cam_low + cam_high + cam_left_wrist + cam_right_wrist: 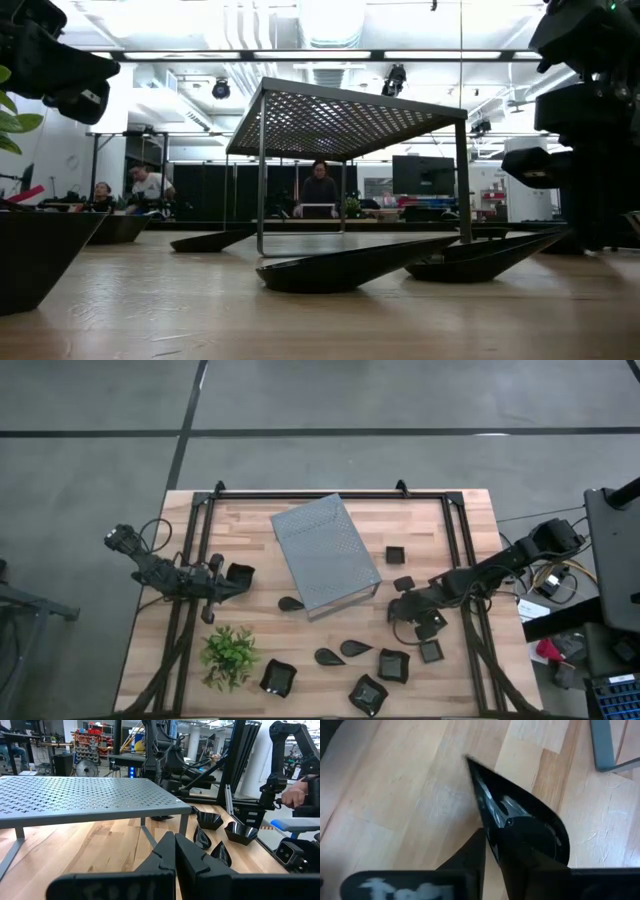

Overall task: Pick & Place Mini shaped plates
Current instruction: Put the drop-shaped plate on the shelf

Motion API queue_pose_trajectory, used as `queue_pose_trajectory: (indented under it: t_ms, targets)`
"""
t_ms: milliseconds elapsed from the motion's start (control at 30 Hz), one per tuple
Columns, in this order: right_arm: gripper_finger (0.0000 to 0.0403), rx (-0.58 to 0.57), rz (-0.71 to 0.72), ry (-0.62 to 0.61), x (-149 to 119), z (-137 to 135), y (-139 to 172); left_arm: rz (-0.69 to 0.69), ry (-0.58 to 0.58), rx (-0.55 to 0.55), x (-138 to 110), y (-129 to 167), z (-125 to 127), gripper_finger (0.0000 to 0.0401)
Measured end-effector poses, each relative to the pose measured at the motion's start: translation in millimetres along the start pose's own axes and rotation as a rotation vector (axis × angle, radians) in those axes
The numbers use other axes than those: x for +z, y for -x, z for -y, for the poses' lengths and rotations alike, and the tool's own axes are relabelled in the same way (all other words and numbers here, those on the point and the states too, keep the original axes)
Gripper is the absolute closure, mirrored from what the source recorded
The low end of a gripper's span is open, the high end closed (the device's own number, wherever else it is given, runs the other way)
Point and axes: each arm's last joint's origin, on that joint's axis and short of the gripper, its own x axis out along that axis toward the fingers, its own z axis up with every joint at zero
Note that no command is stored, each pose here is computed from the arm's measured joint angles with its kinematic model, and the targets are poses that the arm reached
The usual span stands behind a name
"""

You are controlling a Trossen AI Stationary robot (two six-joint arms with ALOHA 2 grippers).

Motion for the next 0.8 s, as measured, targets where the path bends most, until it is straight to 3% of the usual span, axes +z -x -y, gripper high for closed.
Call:
queue_pose_trajectory:
  t_ms: [267, 800]
  targets:
    - [0.0392, 0.001, 0.026, -0.039, 7.4, 0.1, 6.0, 0.000, 0.000, 0.000, 0.0, 0.0, 0.0, 0.0401]
    - [0.0394, 0.040, 0.116, 0.006, 82.8, -4.5, 74.0, 0.006, 0.004, 0.000, 0.7, 0.0, 0.1, 0.0401]
